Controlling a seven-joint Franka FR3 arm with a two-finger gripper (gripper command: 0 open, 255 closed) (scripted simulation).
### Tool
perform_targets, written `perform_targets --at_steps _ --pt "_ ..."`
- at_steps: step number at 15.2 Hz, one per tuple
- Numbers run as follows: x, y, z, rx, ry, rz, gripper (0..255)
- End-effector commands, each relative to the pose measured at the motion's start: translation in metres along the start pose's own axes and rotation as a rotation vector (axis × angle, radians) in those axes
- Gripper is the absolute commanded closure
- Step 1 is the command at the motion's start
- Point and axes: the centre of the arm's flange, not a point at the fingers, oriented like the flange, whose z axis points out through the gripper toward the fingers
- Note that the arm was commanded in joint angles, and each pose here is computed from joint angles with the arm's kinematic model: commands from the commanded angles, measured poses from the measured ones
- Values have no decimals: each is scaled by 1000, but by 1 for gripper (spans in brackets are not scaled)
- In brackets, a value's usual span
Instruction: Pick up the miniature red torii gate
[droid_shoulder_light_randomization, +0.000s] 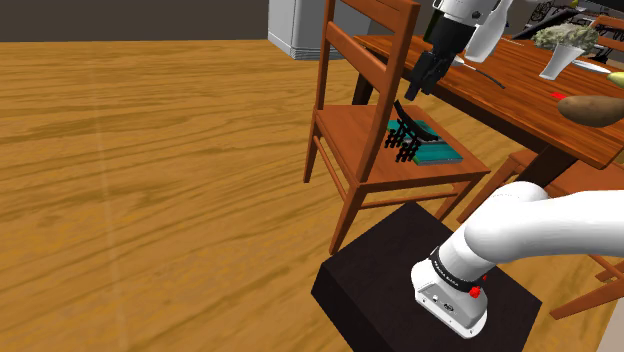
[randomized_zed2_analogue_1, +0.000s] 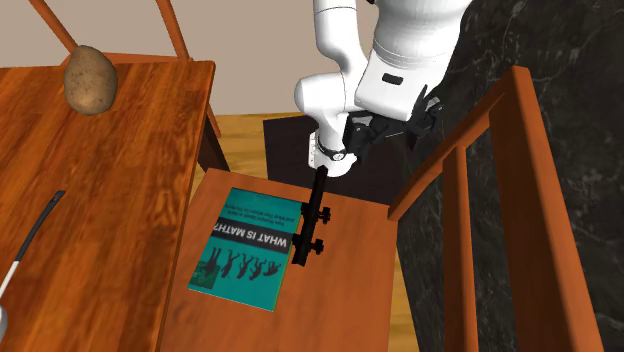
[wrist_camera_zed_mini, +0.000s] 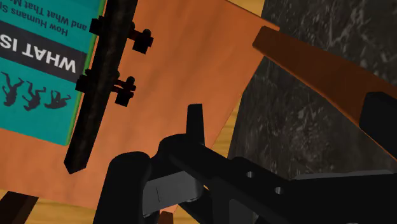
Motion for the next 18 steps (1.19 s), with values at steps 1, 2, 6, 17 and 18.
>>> perform_targets --at_steps 1,2,6,17,18 --pt "0 0 0 0 0 0 0" --pt "4 13 6 14 3 35 0" --pt "14 64 34 71 17 173 0" --pt "14 178 113 200 47 489 0" --pt "14 179 118 200 47 489 0"
